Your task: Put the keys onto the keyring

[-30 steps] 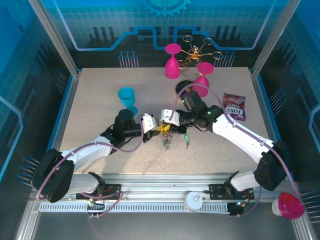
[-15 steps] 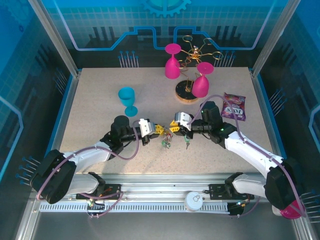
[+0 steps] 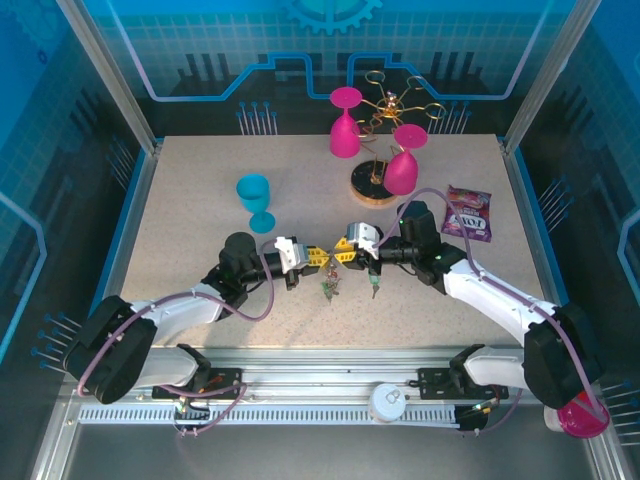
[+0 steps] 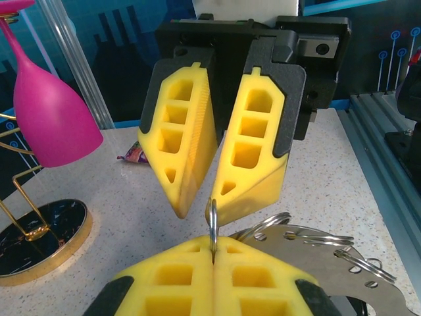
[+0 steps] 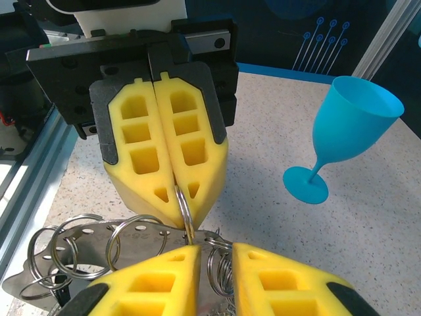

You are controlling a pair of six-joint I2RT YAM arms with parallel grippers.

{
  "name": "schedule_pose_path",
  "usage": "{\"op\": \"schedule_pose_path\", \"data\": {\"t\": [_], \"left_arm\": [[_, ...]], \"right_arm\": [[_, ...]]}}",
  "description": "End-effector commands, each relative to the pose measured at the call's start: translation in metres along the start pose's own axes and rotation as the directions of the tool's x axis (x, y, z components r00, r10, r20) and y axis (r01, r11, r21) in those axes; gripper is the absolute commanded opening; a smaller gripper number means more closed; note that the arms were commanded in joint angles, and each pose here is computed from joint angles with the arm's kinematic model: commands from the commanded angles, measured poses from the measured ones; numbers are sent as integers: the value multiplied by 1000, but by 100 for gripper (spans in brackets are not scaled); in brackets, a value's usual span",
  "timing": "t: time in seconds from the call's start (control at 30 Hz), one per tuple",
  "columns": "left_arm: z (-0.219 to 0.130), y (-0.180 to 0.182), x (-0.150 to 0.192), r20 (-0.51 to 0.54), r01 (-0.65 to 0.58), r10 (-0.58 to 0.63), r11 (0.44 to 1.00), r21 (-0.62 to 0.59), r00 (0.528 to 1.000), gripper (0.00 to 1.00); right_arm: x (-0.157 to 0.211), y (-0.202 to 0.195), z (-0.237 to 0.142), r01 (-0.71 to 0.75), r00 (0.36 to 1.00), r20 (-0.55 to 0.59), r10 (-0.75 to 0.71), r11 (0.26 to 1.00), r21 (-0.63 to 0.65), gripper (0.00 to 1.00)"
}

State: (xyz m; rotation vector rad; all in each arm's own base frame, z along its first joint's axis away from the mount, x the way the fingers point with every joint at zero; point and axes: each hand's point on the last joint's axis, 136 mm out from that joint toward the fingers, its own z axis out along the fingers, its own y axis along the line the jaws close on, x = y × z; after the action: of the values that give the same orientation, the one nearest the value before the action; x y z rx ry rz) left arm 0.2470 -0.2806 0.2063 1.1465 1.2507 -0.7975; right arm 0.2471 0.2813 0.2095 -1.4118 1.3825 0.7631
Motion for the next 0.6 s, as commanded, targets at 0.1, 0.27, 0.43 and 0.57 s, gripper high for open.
{"op": "schedule_pose_path", "data": {"t": [0.1, 0.27, 0.43, 0.57], "left_arm": [[0, -2, -14, 56, -40, 40, 999, 9, 998, 0], [0, -2, -13, 53, -45, 44, 999, 12, 998, 0], [0, -3, -13, 54, -44, 43, 999, 18, 998, 0], [0, -4, -13, 54, -42, 40, 999, 26, 998, 0]], "right_arm": [[2, 10, 0, 36, 999, 10, -35, 999, -24, 22], [5, 14, -4, 32, 999, 2, -32, 999, -34, 25], [-4, 17, -1, 32, 999, 41, -30, 998, -61, 25], [-9, 15, 0, 35, 998, 60, -31, 997, -63, 23]]}}
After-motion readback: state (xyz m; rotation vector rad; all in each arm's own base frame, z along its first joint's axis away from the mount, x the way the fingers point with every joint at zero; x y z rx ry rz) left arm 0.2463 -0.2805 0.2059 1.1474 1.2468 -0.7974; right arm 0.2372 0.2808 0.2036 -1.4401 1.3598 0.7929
